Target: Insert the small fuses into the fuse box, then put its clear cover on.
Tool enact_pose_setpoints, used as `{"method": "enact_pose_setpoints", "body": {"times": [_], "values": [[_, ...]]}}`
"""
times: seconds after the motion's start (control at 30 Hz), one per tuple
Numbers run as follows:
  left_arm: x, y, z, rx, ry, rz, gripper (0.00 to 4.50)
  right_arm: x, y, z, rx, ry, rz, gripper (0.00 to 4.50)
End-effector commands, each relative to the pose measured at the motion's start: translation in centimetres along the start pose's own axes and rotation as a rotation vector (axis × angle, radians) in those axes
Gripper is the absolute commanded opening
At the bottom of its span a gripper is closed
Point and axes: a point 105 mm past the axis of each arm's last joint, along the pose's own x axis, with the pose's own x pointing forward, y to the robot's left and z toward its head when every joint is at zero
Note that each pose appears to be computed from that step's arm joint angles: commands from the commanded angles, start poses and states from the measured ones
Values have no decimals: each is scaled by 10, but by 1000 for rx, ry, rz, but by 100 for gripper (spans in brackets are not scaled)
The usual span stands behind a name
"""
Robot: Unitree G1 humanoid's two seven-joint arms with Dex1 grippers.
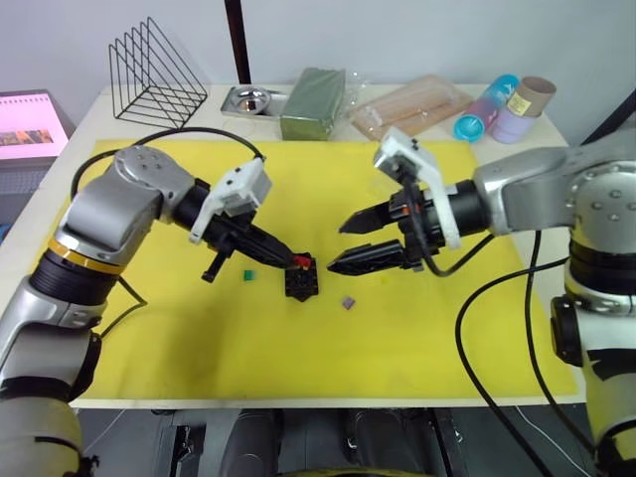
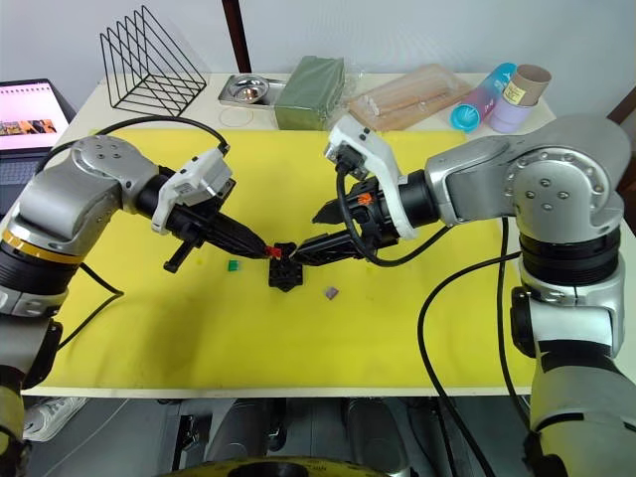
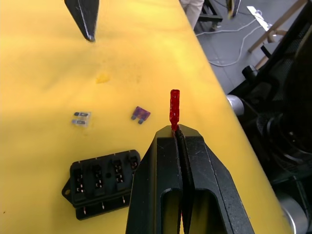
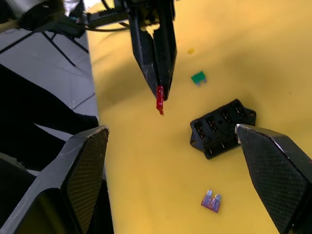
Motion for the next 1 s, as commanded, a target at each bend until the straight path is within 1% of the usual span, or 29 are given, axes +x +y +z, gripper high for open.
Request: {"method": "enact_pose_setpoints", "body": {"times": [0.03, 0.13, 0.57, 0.83, 0.93, 1.0], "values": [[-3, 3, 12, 45, -13, 31, 0, 3, 4, 5, -40, 12, -13, 348], [-2, 5, 13, 44, -24, 44, 0, 9, 5, 3, -45, 27, -18, 251], [-1, 11, 12, 34, -47, 71, 0, 23, 10, 6, -43, 26, 14, 251], [1, 10, 11, 35, -50, 73, 0, 24, 9, 7, -39, 24, 7, 251], [1, 11, 11, 35, -48, 76, 0, 24, 8, 7, -39, 25, 4, 198], [1, 11, 10, 35, -47, 78, 0, 24, 8, 6, -40, 26, 4, 125]]}}
